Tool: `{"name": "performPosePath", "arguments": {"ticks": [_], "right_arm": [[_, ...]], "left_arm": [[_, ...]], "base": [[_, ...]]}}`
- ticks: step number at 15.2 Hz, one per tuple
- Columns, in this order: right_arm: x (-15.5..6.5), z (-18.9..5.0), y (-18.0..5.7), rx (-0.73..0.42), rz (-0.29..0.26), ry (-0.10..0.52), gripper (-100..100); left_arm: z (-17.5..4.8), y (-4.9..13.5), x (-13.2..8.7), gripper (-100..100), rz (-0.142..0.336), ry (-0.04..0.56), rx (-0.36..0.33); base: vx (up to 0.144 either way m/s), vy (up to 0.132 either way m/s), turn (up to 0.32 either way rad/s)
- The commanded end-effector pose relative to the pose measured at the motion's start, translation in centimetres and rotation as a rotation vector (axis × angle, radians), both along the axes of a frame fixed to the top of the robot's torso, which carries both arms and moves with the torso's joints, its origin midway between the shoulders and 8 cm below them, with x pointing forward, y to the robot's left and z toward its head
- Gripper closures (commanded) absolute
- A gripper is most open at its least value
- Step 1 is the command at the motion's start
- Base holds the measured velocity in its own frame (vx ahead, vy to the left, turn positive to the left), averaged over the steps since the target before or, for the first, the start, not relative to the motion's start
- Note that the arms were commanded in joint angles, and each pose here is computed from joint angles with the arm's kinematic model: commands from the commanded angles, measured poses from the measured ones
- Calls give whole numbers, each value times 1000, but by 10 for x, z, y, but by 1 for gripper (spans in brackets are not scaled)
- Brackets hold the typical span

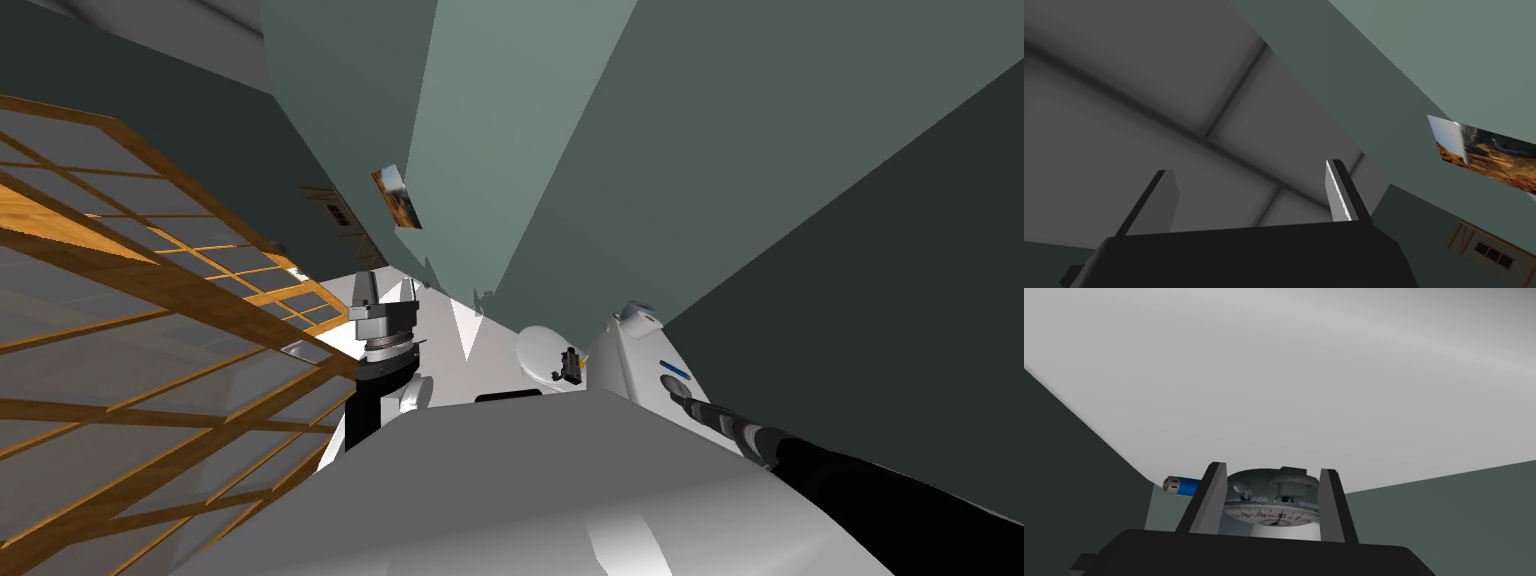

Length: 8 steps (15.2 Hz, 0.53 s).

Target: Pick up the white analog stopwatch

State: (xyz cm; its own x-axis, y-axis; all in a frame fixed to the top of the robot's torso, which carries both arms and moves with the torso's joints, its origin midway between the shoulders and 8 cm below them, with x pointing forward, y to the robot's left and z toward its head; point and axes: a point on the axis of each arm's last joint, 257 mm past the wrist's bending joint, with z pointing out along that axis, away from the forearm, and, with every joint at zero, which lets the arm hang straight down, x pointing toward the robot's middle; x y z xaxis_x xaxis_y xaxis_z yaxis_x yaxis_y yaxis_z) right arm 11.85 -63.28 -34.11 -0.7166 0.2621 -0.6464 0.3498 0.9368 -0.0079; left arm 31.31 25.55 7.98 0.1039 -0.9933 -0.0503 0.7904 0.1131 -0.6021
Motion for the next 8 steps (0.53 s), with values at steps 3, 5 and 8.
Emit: {"name": "performPosePath", "arguments": {"ticks": [3, 5, 8], "right_arm": [[0, 0, 0, 0, -1, 0, 100], [4, 3, 12, -2, 29, 1, 100], [9, 8, 28, -1, 66, 0, 100]], "left_arm": [[0, 0, 0, 0, 0, 0, 0], [0, 0, 0, 0, 0, 0, 0], [0, 0, 0, 0, 0, 0, 0]], "base": [[0, 0, 0], [43, -32, -225], [64, -55, -212]]}}
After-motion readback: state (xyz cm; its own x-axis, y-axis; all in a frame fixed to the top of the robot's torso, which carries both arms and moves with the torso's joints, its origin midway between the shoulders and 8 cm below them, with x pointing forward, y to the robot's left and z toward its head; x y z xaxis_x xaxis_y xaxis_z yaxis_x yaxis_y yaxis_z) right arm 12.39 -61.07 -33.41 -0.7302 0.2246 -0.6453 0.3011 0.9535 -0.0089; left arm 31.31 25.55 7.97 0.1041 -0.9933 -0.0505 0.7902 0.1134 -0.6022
